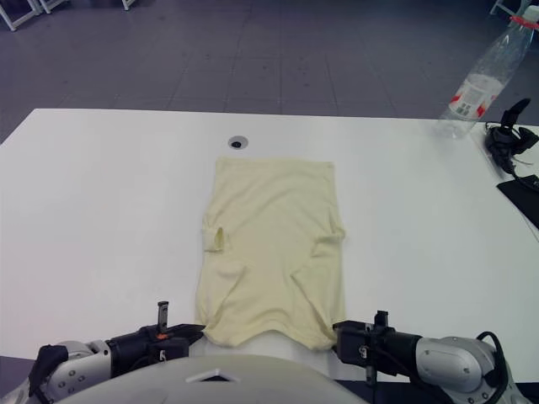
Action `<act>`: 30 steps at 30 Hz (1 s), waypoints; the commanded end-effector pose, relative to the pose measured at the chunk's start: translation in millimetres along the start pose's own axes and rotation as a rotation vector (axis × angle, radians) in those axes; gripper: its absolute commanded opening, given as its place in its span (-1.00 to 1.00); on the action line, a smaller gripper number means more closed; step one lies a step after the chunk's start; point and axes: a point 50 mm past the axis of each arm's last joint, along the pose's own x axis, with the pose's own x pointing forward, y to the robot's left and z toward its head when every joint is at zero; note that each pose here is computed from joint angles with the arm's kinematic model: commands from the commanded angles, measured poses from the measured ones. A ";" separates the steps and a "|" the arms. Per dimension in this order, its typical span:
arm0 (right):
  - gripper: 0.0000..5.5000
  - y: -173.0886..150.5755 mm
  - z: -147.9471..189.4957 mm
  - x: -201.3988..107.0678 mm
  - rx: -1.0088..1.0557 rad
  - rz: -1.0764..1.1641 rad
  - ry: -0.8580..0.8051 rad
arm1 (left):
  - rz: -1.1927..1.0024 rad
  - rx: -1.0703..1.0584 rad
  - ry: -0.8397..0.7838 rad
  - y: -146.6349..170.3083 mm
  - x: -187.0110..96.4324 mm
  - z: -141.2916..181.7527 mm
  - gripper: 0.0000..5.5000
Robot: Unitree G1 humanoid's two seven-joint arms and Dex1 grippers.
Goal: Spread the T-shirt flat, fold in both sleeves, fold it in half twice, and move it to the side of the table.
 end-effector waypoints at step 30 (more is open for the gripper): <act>-0.99 -43.4 41.4 -70.4 -0.216 0.205 -0.207 | -0.155 -0.032 -0.289 51.6 -73.5 26.2 -1.00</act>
